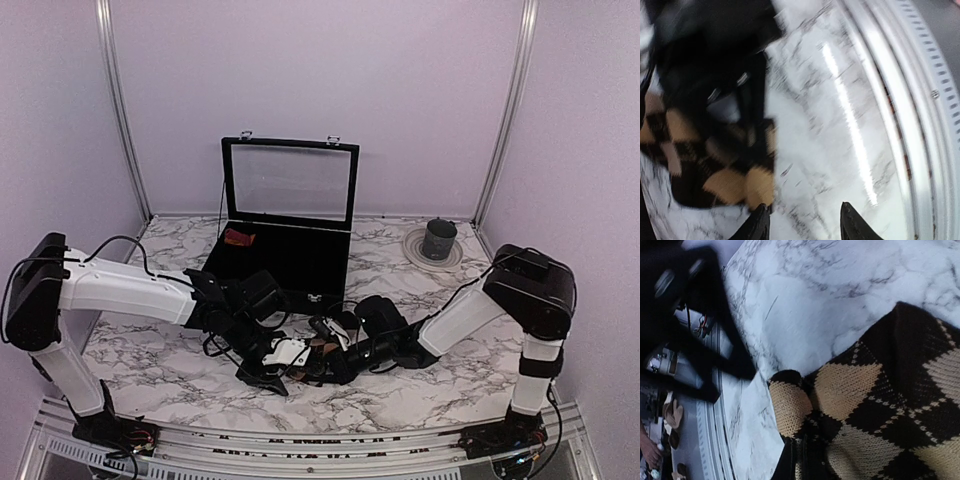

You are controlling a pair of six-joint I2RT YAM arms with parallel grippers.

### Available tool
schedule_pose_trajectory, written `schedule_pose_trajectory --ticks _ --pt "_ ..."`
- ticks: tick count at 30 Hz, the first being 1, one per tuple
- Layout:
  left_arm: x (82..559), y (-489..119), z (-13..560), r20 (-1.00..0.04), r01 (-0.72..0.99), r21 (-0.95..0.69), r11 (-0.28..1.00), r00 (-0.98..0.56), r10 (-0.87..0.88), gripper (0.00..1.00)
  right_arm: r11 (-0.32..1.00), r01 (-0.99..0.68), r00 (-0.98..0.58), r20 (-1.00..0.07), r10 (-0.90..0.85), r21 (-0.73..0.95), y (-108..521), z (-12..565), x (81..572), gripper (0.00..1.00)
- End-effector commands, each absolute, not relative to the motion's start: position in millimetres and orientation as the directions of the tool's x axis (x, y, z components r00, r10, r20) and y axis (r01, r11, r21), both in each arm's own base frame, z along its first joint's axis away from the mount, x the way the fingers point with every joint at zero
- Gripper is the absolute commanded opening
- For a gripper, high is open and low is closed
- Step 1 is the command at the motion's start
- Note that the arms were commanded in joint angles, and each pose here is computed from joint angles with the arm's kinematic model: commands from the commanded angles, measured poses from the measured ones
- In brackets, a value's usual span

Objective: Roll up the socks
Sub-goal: Roll the sock at the center of the board.

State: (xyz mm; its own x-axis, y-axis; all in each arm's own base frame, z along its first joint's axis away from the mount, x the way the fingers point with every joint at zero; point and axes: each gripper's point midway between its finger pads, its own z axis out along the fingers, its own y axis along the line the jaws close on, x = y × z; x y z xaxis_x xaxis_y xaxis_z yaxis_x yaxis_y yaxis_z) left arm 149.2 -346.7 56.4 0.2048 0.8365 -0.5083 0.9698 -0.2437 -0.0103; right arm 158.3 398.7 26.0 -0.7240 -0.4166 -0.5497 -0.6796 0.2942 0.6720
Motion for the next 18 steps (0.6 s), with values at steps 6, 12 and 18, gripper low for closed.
schedule_pose_trajectory --ticks 6,12,18 --pt "110.5 -364.7 77.1 -0.619 0.915 0.014 -0.404 0.326 0.715 0.49 0.504 -0.461 -0.884 -0.332 -0.328 0.730 368.1 -19.8 169.2 0.00" --pt "126.4 -365.5 70.1 -0.613 0.927 0.111 -0.357 0.347 0.710 0.49 0.483 -0.409 -0.904 -0.273 -0.328 0.774 366.0 -21.9 159.7 0.00" --pt "148.3 -381.3 63.7 -0.576 0.915 0.223 -0.337 0.402 0.712 0.48 0.480 -0.281 -0.941 -0.140 -0.308 0.831 360.5 -25.5 155.2 0.00"
